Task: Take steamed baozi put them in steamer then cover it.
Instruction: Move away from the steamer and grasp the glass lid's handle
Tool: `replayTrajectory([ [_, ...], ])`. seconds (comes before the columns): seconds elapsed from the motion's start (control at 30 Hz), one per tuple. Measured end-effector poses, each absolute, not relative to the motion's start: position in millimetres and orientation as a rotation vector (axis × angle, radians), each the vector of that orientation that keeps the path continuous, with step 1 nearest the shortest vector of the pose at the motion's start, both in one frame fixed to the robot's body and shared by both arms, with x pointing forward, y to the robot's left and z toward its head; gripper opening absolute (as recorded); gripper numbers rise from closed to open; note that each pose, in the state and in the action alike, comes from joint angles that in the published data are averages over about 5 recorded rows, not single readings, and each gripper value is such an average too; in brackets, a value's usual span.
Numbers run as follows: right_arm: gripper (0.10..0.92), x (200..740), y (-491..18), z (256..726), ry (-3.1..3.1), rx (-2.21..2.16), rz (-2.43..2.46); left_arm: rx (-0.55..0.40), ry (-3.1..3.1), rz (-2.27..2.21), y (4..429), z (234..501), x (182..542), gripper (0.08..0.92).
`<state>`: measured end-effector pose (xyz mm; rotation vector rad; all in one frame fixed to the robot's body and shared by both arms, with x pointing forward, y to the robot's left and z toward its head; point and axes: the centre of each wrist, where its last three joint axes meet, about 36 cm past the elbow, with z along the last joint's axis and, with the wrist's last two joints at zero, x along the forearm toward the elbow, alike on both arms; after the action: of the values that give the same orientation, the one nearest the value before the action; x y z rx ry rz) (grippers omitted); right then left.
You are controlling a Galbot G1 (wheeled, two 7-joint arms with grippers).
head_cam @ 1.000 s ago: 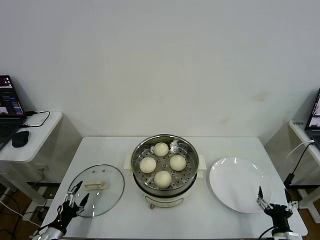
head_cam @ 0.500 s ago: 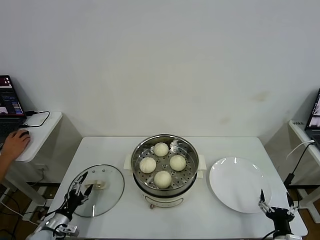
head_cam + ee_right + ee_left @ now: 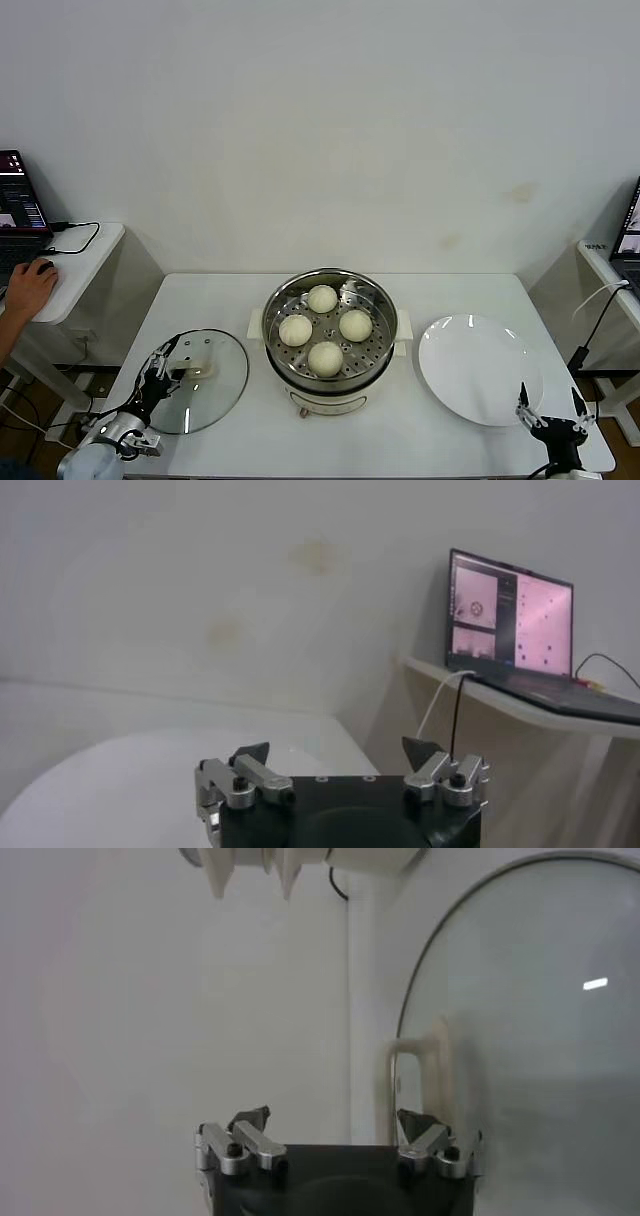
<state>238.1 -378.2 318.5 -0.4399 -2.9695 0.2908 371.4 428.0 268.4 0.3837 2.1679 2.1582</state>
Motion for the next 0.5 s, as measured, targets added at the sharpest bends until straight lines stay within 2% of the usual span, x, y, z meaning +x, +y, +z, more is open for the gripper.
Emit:
replayTrajectory([
  [0.2,0.823,237.9,-376.6,316.8,-2.966,-0.430,0.294,0.381,2.173,2.165,429.8,264.8,375.5,0.807],
  [0.5,0.823,239.2,-375.0,315.8,-2.965,-0.416,0.293,0.415,2.180,2.182,429.8,258.0,376.5,0.568],
])
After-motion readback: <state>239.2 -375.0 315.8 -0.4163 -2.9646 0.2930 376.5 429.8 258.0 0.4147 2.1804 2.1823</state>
